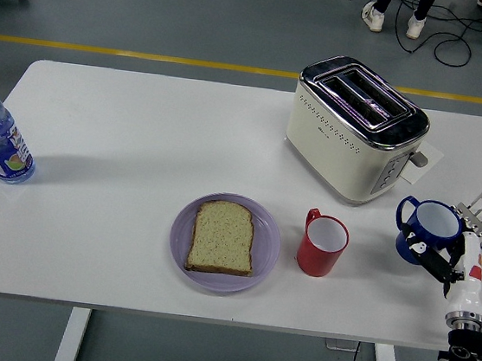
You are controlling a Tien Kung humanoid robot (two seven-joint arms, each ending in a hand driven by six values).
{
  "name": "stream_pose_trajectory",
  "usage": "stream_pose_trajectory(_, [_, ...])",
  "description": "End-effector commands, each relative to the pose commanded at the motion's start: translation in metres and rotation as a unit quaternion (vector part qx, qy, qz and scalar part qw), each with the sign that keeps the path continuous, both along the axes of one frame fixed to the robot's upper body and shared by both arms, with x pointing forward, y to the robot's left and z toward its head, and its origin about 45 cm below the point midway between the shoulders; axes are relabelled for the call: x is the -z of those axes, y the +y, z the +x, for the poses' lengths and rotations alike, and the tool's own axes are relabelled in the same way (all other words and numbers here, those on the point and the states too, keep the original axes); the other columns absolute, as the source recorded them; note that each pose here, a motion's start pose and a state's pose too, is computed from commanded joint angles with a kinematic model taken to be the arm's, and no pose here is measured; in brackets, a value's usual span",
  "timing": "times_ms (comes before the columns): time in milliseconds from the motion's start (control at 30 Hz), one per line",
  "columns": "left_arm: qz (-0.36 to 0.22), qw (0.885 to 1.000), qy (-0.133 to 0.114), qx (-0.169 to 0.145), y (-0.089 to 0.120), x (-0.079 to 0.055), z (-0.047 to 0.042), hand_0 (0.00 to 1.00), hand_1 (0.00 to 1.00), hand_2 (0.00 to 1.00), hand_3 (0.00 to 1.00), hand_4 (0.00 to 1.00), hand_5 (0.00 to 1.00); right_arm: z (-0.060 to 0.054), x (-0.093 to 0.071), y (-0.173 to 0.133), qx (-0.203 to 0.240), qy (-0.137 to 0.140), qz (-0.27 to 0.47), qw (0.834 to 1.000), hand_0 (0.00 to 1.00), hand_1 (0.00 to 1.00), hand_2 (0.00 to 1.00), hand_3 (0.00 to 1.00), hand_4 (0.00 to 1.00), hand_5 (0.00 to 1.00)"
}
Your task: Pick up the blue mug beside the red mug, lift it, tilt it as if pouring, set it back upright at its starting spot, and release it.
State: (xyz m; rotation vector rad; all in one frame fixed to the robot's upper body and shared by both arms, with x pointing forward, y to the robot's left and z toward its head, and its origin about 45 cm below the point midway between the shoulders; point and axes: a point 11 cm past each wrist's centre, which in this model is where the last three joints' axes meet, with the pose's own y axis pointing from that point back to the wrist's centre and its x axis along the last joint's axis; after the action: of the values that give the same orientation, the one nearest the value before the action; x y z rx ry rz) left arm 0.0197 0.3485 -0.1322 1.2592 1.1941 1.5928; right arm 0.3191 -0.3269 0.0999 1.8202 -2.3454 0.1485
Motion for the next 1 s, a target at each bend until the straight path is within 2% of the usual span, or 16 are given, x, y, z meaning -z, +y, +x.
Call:
stream_pose_trajectory(267, [-0.001,1.0,0.0,0.001,-0.001,0.0,0.0008,0.634,0.644,0.653,0.505,0.24,0.856,0.005,0.005,0.008,-0.01,0.008,-0.002,1.0,0.435,0.417,0.569,0.553,0.624,0.002])
stream_pose_trajectory(500, [-0.001,1.0,-0.006,-0.001,-0.002,0.0,0.0065,0.633,0.644,0.653,0.505,0.24,0.857,0.007,0.008,0.013,-0.011,0.011,0.002,1.0,0.439,0.423,0.571,0.554,0.624,0.002])
stream_pose_trajectory(1000, [-0.002,1.0,-0.008,-0.004,-0.002,0.0,0.0083,0.634,0.643,0.653,0.505,0.24,0.856,-0.003,0.015,0.01,0.004,0.012,0.005,1.0,0.433,0.431,0.574,0.553,0.647,0.002])
